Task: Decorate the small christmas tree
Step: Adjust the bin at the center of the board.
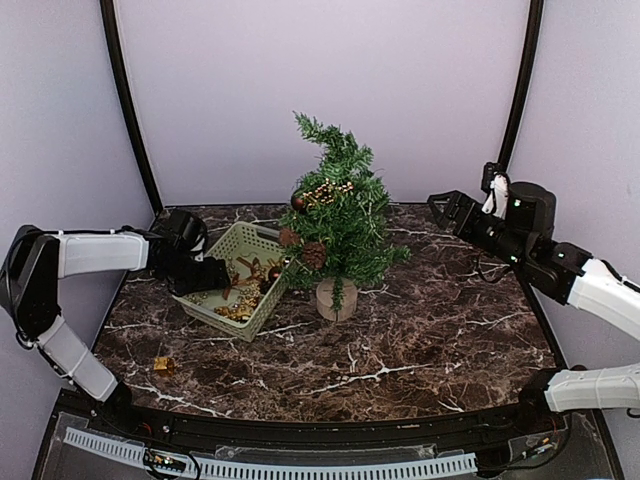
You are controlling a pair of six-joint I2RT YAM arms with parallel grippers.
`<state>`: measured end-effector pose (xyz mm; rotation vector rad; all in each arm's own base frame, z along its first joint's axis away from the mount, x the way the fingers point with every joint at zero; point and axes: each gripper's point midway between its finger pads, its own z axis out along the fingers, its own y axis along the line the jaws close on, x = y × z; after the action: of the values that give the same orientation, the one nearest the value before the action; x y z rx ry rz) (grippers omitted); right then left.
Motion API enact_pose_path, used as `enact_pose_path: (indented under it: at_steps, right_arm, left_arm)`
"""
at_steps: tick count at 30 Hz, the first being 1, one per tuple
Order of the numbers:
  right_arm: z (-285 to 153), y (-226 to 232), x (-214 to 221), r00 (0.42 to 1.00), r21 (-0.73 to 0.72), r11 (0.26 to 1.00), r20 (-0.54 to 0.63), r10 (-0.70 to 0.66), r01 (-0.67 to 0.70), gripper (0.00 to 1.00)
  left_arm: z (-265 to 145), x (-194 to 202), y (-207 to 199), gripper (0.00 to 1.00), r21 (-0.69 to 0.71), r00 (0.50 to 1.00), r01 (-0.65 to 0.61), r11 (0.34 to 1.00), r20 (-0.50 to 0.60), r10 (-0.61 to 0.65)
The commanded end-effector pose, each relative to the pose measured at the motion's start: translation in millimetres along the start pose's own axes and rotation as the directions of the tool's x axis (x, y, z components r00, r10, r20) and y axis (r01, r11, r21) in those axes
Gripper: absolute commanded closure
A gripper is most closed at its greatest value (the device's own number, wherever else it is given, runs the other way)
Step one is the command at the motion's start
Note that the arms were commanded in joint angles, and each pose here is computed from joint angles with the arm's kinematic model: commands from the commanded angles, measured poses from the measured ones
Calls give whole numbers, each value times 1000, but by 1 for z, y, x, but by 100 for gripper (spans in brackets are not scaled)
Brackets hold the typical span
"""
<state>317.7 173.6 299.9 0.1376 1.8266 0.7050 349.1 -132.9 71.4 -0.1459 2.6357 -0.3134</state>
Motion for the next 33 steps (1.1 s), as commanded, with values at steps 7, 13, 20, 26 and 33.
enact_pose_path:
  at_steps: [7, 13, 20, 26, 33]
  right_arm:
    - [-1, 1, -4, 999, -20, 999, 16, 31, -30, 6]
    - [-1, -1, -2, 999, -14, 999, 7, 37, -37, 7]
    - [-2, -2, -2, 999, -9, 999, 8, 40, -40, 7]
    - [4, 0, 4, 999, -27, 998, -5, 49, -49, 7]
    - [6, 0, 7, 999, -37, 998, -12, 51, -51, 7]
  left_arm:
    - [10, -21, 69, 14, -209, 1000, -12, 978, 17, 16]
    - [18, -60, 88, 13, -264, 996, -16, 964, 79, 38]
    - [-7, -85, 52, 16, -112, 988, -47, 993, 144, 63]
    - [-32, -46, 28, 20, -7, 996, -23, 1000, 88, 24]
    - [-36, 0, 1, 28, 81, 1000, -16, 997, 11, 15]
